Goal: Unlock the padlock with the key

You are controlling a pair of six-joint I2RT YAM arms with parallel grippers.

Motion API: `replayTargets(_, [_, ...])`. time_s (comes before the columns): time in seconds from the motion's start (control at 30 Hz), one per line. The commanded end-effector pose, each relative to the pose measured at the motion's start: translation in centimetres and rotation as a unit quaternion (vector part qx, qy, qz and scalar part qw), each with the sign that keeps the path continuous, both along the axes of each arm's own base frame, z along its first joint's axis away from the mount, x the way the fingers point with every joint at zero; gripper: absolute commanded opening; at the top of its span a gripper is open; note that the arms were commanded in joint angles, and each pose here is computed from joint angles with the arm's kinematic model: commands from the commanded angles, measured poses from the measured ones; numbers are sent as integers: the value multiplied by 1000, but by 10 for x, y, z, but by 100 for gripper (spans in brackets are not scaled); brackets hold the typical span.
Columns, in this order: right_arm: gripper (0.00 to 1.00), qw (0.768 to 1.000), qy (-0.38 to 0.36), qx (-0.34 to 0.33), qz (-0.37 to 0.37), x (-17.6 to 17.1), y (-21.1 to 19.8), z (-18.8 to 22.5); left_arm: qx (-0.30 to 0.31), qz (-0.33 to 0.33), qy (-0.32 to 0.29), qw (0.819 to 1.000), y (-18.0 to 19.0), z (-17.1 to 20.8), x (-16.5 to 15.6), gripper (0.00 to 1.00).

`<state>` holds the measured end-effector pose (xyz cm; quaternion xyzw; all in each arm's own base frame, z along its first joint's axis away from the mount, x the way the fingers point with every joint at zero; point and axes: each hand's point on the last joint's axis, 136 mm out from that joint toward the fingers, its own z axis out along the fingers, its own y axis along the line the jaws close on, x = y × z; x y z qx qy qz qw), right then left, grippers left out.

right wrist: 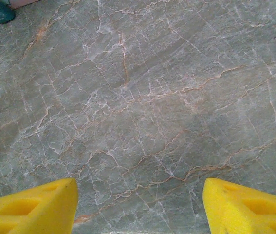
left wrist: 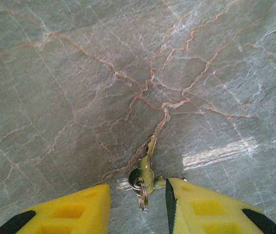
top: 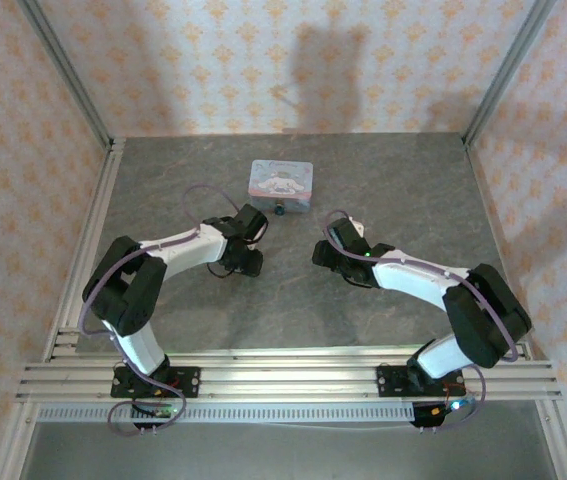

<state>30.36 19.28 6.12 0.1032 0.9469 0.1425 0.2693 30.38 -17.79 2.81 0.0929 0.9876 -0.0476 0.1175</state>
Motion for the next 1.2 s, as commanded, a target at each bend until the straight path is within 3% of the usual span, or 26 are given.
replayTargets(0.0, [69, 1000, 0, -14, -14, 1, -5, -1, -5, 14, 6, 1000, -1, -6, -2, 37])
replayTargets(1.17, [69, 1000, 13, -19, -8, -7, -8, -9, -3, 45, 53, 998, 12, -28, -6, 25])
